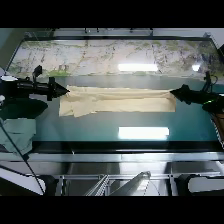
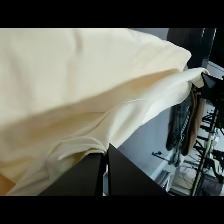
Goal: Fold the shirts.
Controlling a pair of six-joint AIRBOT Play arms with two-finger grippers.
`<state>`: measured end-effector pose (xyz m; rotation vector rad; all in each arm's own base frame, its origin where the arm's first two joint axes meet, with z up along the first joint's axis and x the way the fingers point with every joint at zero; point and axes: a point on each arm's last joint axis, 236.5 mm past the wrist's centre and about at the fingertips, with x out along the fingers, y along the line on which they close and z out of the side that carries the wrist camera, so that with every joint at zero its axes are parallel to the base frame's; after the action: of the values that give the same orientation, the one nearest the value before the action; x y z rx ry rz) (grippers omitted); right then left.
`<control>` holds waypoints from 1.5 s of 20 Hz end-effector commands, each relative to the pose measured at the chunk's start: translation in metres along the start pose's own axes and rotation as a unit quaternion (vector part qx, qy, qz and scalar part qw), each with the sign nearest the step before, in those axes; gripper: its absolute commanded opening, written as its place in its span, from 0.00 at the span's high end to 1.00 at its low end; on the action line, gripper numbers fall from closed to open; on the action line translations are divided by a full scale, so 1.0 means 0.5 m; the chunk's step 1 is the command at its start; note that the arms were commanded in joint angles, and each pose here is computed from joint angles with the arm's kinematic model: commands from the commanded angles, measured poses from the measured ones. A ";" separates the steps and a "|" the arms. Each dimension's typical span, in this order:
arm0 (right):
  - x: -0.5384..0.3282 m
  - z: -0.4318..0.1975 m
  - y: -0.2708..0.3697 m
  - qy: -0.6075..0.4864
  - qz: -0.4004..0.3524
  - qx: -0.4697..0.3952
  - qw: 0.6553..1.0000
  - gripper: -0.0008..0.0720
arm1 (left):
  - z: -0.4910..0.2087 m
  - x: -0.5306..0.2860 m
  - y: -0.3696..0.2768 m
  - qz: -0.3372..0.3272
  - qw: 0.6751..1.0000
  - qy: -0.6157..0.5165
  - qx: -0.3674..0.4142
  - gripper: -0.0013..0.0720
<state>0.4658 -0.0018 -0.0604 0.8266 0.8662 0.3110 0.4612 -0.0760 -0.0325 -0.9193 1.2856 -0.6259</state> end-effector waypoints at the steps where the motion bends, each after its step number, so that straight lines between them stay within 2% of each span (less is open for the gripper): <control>1: 0.055 -0.023 -0.056 0.015 -0.028 -0.003 0.999 0.97 | 0.046 0.047 0.048 -0.005 1.000 0.027 0.005 0.95; 4: 0.052 -0.050 -0.070 0.046 -0.041 -0.032 0.998 0.95 | 0.056 0.034 0.018 -0.025 0.998 0.050 0.033 0.92; 5: 0.044 -0.050 -0.063 0.052 -0.039 -0.042 0.997 0.73 | 0.058 0.022 -0.005 -0.032 0.997 0.058 0.050 0.56; 6: 0.027 -0.042 -0.051 0.058 -0.037 -0.062 0.996 0.51 | 0.059 0.008 -0.029 -0.035 0.995 0.064 0.063 0.25; 7: 0.005 -0.029 -0.043 0.065 -0.043 -0.083 0.994 0.49 | 0.065 -0.006 -0.056 -0.042 0.994 0.065 0.074 0.01; 8: -0.022 -0.006 -0.047 0.068 -0.068 -0.091 0.991 0.42 | 0.074 -0.024 -0.080 -0.046 0.993 0.061 0.087 0.01; 9: -0.050 0.018 -0.065 0.068 -0.106 -0.078 0.989 0.26 | 0.086 -0.044 -0.099 -0.042 0.993 0.053 0.097 0.01; 10: -0.069 0.031 -0.086 0.071 -0.139 -0.049 0.987 0.19 | 0.098 -0.062 -0.117 -0.040 0.993 0.044 0.102 0.03; 11: -0.081 0.028 -0.107 0.084 -0.165 -0.013 0.983 0.17 | 0.105 -0.076 -0.132 -0.037 0.992 0.038 0.111 0.03; 12: -0.082 0.013 -0.119 0.107 -0.175 0.012 0.979 0.18 | 0.110 -0.089 -0.143 -0.036 0.992 0.033 0.112 0.16; 13: -0.072 -0.014 -0.120 0.136 -0.167 0.039 0.976 0.18 | 0.110 -0.094 -0.149 -0.035 0.992 0.033 0.114 0.50; 14: -0.057 -0.041 -0.116 0.162 -0.149 0.061 0.974 0.18 | 0.108 -0.095 -0.153 -0.036 0.992 0.033 0.115 0.89; 15: -0.035 -0.065 -0.104 0.180 -0.123 0.087 0.972 0.18 | 0.102 -0.090 -0.156 -0.036 0.992 0.040 0.116 0.96; 17: 0.007 -0.092 -0.075 0.200 -0.071 0.112 0.971 0.22 | 0.080 -0.061 -0.159 -0.040 0.992 0.060 0.108 0.96; 18: 0.026 -0.102 -0.059 0.207 -0.048 0.112 0.971 0.36 | 0.063 -0.038 -0.159 -0.041 0.991 0.074 0.101 0.96; 20: 0.067 -0.111 -0.027 0.207 -0.012 0.117 0.971 0.42 | 0.032 0.028 -0.163 -0.042 0.990 0.101 0.091 0.96; 22: 0.103 -0.105 0.014 0.191 0.030 0.102 0.976 0.82 | 0.010 0.120 -0.178 -0.035 0.988 0.110 0.101 0.96; 23: 0.110 -0.096 0.030 0.181 0.044 0.099 0.977 0.97 | 0.000 0.175 -0.188 -0.029 0.988 0.107 0.109 0.96; 27: 0.032 -0.072 0.077 0.216 0.076 0.056 0.972 0.97 | -0.063 0.401 -0.174 0.063 0.984 0.091 0.143 0.96; 30: -0.068 -0.008 0.143 0.192 0.118 0.025 0.974 0.97 | -0.163 0.520 -0.164 0.124 0.965 0.142 0.183 0.96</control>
<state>0.4564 0.0390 -0.0418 0.9514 1.1970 0.5685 0.4632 -0.3021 -0.0619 -0.5301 1.4244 -0.8416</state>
